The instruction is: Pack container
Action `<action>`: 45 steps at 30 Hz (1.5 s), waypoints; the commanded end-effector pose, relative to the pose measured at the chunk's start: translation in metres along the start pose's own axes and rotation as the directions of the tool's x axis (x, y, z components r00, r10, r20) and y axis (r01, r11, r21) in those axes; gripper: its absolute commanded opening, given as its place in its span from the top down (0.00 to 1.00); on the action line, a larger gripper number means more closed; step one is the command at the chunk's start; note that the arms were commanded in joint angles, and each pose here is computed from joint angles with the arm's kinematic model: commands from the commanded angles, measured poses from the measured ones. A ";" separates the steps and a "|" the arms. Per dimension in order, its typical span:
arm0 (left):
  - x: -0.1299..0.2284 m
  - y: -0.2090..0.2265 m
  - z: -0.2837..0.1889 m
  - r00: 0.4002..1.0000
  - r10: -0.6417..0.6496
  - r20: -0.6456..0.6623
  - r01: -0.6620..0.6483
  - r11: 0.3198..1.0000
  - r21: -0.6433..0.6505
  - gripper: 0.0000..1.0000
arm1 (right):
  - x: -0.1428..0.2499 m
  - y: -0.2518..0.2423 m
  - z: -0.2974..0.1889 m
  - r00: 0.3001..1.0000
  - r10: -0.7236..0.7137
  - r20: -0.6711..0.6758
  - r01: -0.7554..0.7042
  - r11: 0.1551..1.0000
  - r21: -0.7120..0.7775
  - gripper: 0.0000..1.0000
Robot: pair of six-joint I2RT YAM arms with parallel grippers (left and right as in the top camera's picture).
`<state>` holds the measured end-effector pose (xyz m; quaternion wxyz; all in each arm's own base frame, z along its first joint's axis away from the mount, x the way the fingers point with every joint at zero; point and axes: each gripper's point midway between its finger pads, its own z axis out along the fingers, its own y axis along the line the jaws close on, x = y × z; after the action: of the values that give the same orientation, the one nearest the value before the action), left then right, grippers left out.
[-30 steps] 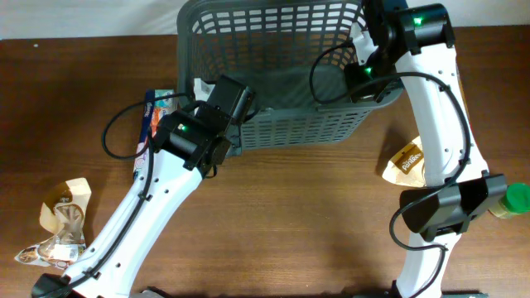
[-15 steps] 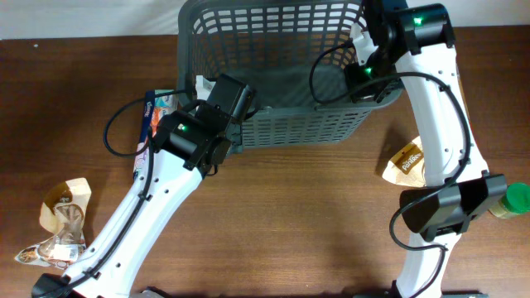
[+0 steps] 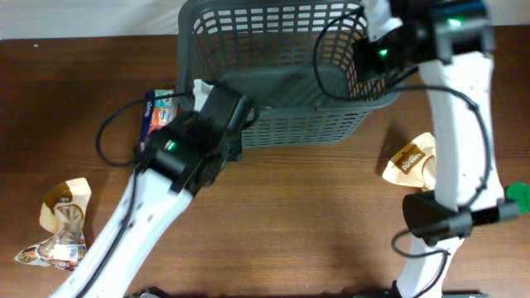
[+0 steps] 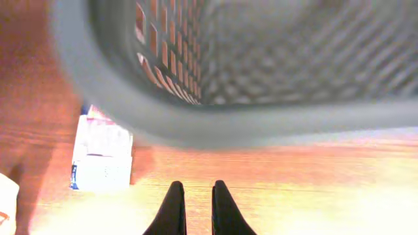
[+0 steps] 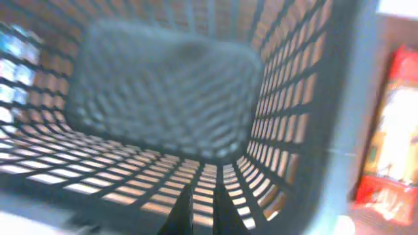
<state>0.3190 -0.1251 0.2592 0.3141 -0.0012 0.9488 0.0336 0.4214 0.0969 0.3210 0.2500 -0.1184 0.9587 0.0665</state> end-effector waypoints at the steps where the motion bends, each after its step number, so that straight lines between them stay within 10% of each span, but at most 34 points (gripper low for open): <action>1: -0.003 0.013 -0.057 0.993 -0.018 0.121 0.009 0.997 0.078 0.98 | -0.012 0.010 -0.086 0.975 0.003 0.221 0.000 1.000 -0.016 0.96; 15: 0.022 0.154 -0.182 0.854 -0.203 0.478 0.267 0.961 -0.068 0.98 | 0.041 -0.018 -0.256 0.809 0.079 0.583 -0.211 0.964 0.161 0.96; 24: 0.046 0.203 -0.196 0.834 -0.215 0.509 0.380 0.892 -0.245 0.87 | 0.112 -0.069 -0.271 0.778 0.229 0.585 -0.495 0.796 0.347 0.96; 27: 0.047 0.207 -0.195 0.837 -0.218 0.502 0.391 0.880 -0.271 0.53 | 0.130 -0.070 -0.253 0.798 0.277 0.536 -0.513 0.779 0.361 0.77; 29: 0.047 0.208 -0.193 0.839 -0.219 0.498 0.396 0.873 -0.283 0.14 | 0.142 -0.072 -0.238 0.813 0.306 0.496 -0.518 0.767 0.377 0.41; 31: 0.047 0.211 -0.194 0.839 -0.219 0.499 0.404 0.865 -0.299 0.00 | 0.152 -0.073 -0.224 0.828 0.328 0.455 -0.518 0.759 0.395 0.01; 39: 0.057 0.230 -0.199 0.842 -0.207 0.498 0.437 0.803 -0.405 0.00 | 0.178 -0.079 -0.181 0.848 0.406 0.340 -0.526 0.715 0.460 0.01; 45: 0.080 0.233 -0.182 0.856 -0.282 0.433 0.472 0.767 -0.435 0.01 | 0.206 -0.127 -0.164 0.730 0.593 0.341 -0.663 0.492 0.564 0.01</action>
<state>0.1432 0.0948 0.3871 0.4840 -0.2465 0.8089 0.2251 0.2089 -0.0656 0.3638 0.3087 0.2582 0.9033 -0.1484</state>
